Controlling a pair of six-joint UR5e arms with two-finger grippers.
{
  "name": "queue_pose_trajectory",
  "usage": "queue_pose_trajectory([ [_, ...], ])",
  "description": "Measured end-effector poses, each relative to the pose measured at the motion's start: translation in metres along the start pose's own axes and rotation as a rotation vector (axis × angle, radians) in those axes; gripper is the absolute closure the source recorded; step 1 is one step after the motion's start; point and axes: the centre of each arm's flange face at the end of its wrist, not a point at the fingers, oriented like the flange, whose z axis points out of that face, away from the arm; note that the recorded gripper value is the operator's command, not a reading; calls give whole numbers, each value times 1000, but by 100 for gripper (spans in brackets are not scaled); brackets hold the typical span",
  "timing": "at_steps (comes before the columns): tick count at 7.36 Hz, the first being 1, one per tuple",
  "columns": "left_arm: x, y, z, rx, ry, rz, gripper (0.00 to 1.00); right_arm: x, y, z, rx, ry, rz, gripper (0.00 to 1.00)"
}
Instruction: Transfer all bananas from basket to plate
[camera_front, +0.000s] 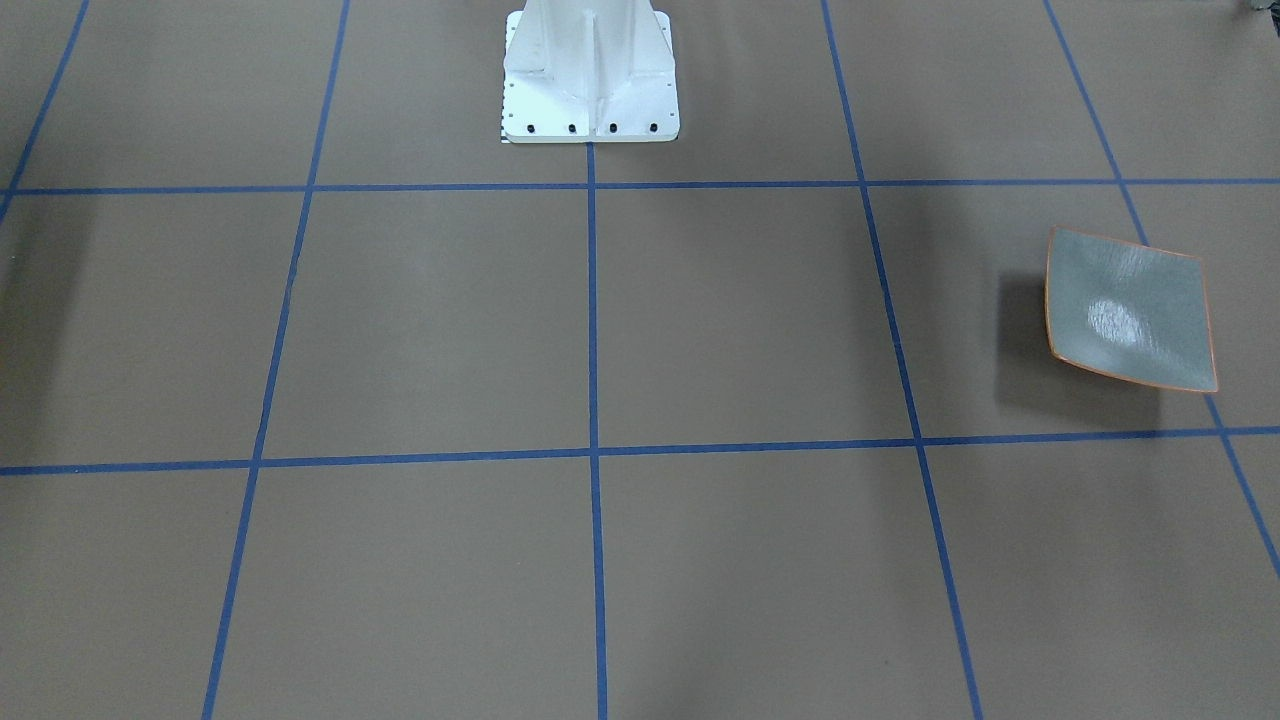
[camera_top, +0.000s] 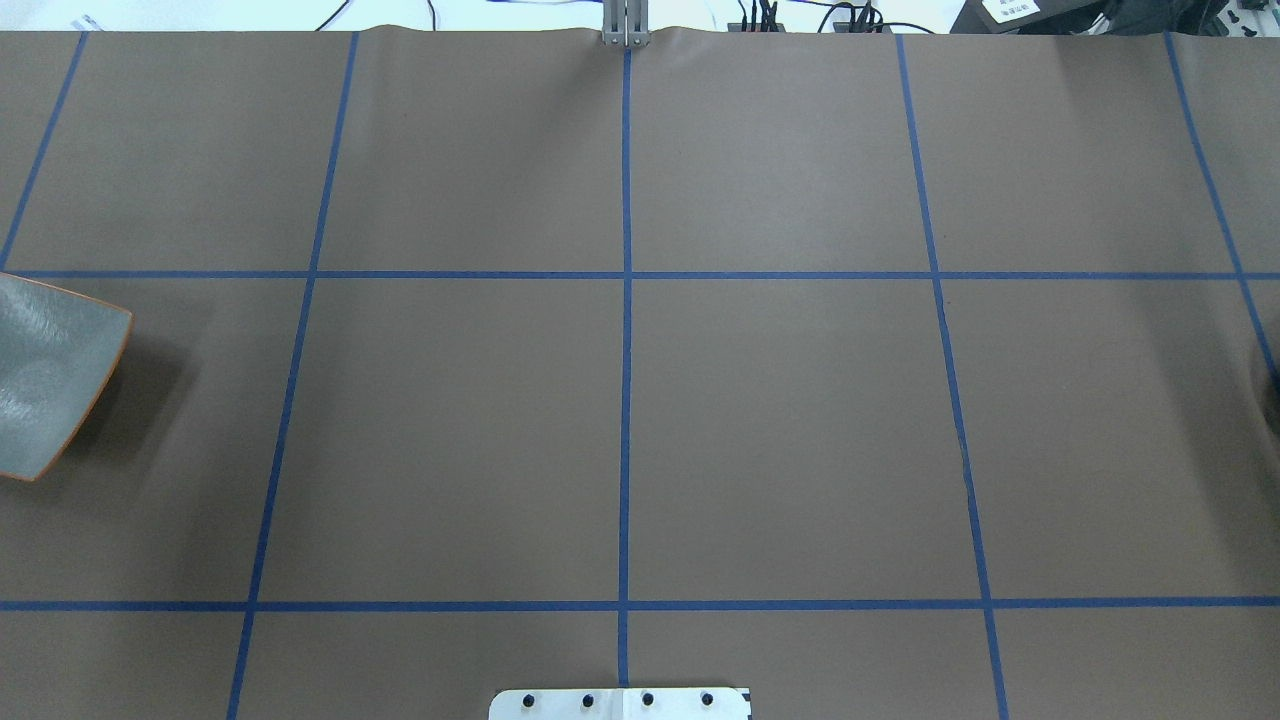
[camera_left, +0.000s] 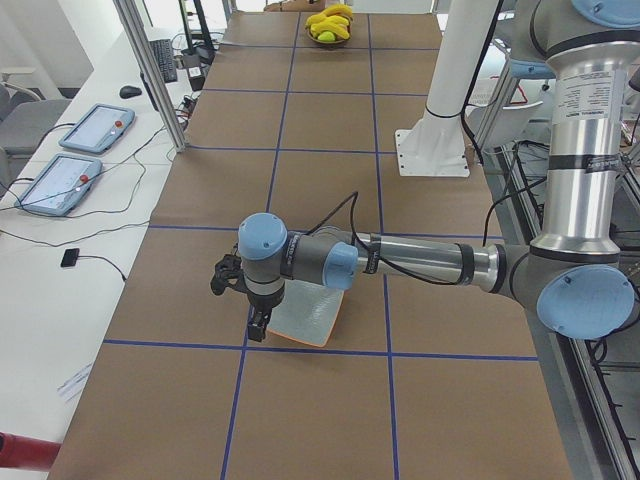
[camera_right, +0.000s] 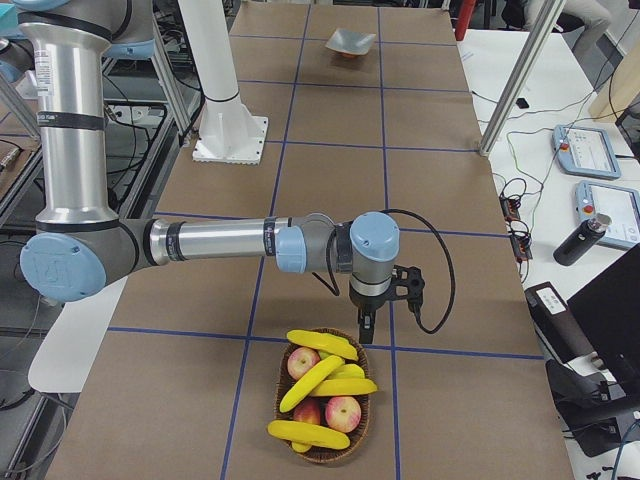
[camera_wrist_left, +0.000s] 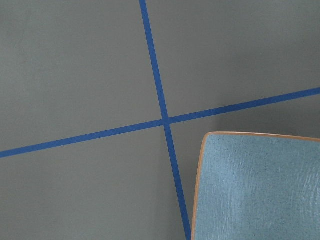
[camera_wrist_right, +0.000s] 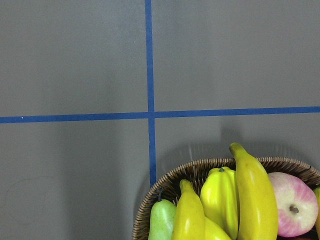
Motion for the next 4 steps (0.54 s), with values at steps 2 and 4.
queue_pose_trajectory([
  [2, -1, 1, 1, -2, -1, -3, 0, -3, -3, -3, 7, -1, -8, 0],
  [4, -2, 4, 2, -5, -1, -11, 0, -10, -7, -10, 22, -1, -21, 0],
])
